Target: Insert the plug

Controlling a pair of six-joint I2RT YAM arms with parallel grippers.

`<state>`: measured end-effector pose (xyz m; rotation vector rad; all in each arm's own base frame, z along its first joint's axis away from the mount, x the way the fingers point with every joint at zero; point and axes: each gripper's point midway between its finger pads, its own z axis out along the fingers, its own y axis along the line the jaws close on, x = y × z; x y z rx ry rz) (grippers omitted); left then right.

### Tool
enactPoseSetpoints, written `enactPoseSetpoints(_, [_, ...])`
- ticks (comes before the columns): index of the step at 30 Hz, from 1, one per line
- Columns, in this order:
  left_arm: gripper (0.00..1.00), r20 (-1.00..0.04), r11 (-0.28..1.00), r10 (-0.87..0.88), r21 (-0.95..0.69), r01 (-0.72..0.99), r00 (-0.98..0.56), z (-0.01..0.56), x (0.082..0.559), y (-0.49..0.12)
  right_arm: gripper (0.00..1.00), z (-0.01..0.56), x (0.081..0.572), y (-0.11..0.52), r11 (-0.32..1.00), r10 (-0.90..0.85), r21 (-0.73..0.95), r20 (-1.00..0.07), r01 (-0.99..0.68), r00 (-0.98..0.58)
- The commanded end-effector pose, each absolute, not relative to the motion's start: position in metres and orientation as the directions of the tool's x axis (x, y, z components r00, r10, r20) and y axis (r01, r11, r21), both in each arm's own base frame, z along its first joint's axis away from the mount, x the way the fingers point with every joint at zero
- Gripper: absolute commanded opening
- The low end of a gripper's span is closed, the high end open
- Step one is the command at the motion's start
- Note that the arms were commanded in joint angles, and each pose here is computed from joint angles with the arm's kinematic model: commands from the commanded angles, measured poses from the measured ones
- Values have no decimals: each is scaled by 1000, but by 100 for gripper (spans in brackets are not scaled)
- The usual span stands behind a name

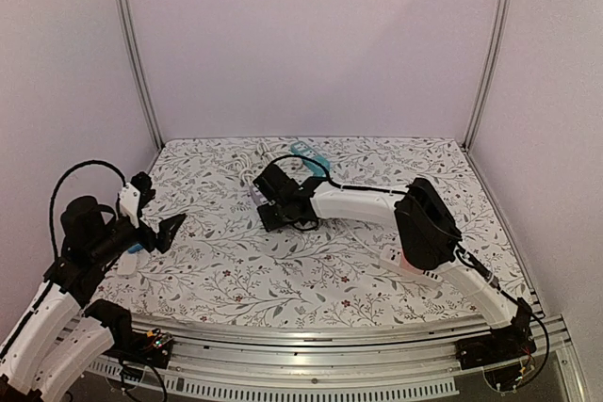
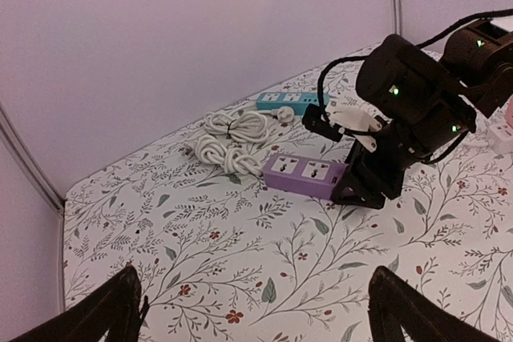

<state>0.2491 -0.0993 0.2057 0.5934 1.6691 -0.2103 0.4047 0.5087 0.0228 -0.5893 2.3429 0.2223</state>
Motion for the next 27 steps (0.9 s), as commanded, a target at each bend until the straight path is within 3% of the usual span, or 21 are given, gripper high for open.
enactPoseSetpoints(1, [97,-963,855,256,185,483,-83,202,249,-96,52,3,385,517,861,-404,-24,-638,-507,-656])
enactPoseSetpoints(3, [97,-963,856,255,185,483,-83,202,249,-96,35,-1,379,509,852,-431,-38,-617,-523,-658])
enactPoseSetpoints(8, [97,-964,860,253,185,475,-83,204,250,-93,23,1,338,496,761,-530,10,-569,-649,-629])
enactPoseSetpoints(12, [97,-963,867,254,187,463,-86,204,251,-91,22,0,270,475,511,-769,-49,-472,-858,-431])
enactPoseSetpoints(17, [97,-962,864,255,182,470,-97,201,252,-92,23,-7,200,425,242,-914,-46,-346,-969,-211])
enactPoseSetpoints(27, [96,-945,874,286,191,446,-156,192,259,-84,28,-18,190,377,101,-970,-135,-233,-986,-68])
